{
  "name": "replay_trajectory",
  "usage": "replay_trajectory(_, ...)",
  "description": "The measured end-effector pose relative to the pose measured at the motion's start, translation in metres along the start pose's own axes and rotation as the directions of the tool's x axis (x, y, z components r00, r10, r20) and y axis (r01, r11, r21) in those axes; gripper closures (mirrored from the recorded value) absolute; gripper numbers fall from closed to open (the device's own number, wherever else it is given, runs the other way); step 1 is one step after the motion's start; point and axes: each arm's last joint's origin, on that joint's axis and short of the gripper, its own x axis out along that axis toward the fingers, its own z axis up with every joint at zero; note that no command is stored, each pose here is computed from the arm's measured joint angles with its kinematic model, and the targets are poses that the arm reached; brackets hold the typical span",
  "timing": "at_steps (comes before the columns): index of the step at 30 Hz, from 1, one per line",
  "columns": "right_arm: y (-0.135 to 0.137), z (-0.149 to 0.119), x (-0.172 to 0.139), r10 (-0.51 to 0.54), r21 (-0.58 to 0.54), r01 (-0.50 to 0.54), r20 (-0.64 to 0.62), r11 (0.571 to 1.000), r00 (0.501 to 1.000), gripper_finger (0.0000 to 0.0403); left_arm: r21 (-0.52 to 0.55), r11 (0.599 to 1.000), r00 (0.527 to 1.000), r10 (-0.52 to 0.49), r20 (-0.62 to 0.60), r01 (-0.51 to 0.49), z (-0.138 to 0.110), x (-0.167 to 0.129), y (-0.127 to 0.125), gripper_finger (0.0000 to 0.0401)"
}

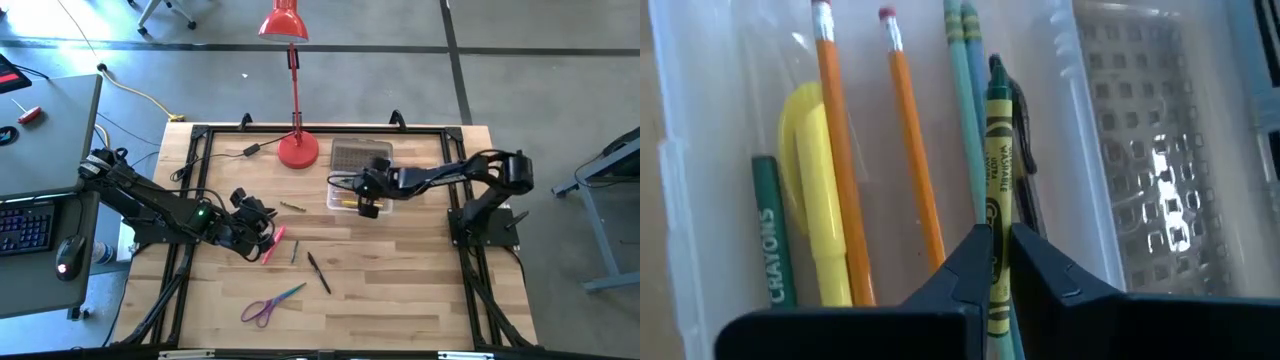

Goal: Pick & place school supplies into a supply box
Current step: Put the bottom green crayon into the black supply box, then put the green crayon into the black supply box

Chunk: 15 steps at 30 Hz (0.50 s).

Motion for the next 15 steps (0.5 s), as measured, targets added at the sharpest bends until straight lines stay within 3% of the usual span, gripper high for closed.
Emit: replay_trajectory(15, 0.004, -0.0023, 0.002, 0.007, -0.036, -0.006, 0.037, 0.999, 0.999, 0.0321, 0.088, 0.993, 0.995, 0.073, 0.066, -0.078, 0.0022, 0.0001, 0.0017, 0.0322)
